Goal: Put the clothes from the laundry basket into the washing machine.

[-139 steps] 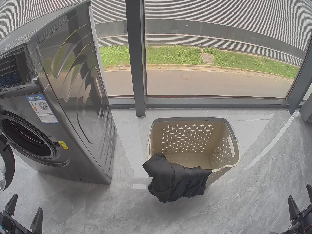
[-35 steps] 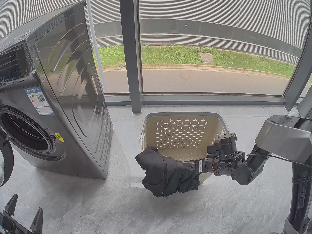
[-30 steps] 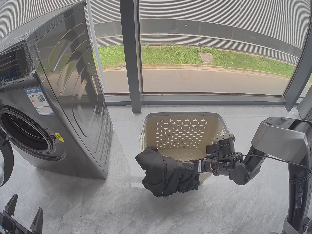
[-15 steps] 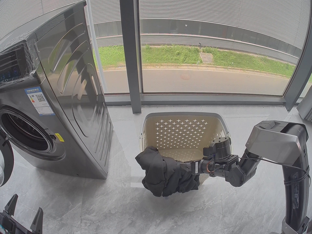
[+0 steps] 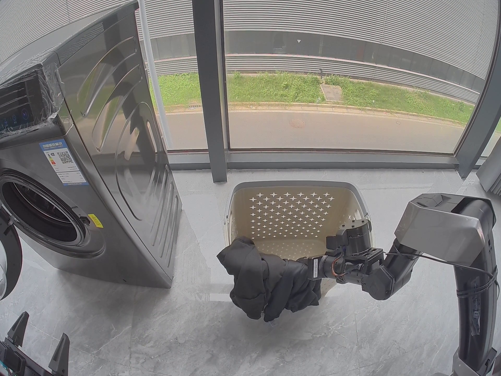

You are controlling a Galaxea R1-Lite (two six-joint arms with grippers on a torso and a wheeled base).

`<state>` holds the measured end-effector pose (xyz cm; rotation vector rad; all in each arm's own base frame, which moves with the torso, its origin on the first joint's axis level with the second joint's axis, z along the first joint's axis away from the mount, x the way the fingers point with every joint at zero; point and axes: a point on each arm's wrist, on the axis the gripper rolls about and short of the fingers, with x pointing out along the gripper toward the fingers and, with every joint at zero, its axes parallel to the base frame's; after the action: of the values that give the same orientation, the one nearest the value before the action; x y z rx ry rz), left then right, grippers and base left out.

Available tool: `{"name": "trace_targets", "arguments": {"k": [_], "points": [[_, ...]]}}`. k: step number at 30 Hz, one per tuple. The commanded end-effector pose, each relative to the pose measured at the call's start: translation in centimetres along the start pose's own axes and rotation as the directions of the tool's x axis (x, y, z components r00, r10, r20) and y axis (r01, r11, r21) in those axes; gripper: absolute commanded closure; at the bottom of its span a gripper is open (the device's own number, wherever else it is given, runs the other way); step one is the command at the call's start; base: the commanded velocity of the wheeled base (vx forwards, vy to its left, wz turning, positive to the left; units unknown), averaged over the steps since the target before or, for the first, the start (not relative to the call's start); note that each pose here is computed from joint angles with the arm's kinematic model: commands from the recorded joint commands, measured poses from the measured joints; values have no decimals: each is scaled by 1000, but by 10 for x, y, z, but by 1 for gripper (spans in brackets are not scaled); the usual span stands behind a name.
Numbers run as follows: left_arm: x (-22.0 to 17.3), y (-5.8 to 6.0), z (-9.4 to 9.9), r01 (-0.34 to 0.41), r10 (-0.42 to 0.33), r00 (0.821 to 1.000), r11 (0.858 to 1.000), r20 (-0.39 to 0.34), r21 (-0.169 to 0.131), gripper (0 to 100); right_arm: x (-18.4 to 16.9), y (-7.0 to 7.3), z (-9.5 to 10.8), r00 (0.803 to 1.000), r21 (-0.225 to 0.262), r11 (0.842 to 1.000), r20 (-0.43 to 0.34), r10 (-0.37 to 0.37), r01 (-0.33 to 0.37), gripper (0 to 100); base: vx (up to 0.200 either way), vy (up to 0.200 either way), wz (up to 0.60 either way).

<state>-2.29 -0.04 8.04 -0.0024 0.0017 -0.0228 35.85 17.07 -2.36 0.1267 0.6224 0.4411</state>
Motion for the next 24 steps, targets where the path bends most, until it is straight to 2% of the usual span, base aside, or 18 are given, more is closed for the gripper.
{"name": "trace_targets", "arguments": {"k": [1, 8, 10, 13, 14, 18, 24], "points": [[0, 0, -5, -1, 1, 1000, 1000, -1, -1, 0, -5, 3, 8, 1000, -3, 1000, 23, 7, -7, 100, 0, 0, 0], [0, 0, -5, 2, -2, 1000, 1000, -1, 1, 0, -24, 9, 32, 996, 2, 1000, 90, 19, -19, 100, 0, 0, 0], [0, 0, -5, 2, -2, 1000, 1000, -1, 1, 0, -29, 5, 29, 997, 7, 1000, 75, 5, -6, 100, 0, 0, 0], [0, 0, -5, 2, -2, 1000, 1000, -1, 1, 0, -33, 1, 13, 1000, 10, 1000, 25, -8, 8, 100, 0, 0, 0], [0, 0, -5, 0, 0, 1000, 1000, -3, 1, 0, -33, 1, 9, 1000, 12, 1000, 12, -10, 9, 0, 0, 0, 0], [0, 0, -5, 2, -2, 1000, 1000, -1, 1, 0, -32, 1, 7, 999, 13, 1000, 40, -2, 1, 0, 0, 0, 0], [0, 0, -5, 2, -2, 1000, 1000, -3, -1, 0, -30, 2, -2, 1000, 1, 1000, 17, 1, -1, 0, 0, 0, 0]]}}
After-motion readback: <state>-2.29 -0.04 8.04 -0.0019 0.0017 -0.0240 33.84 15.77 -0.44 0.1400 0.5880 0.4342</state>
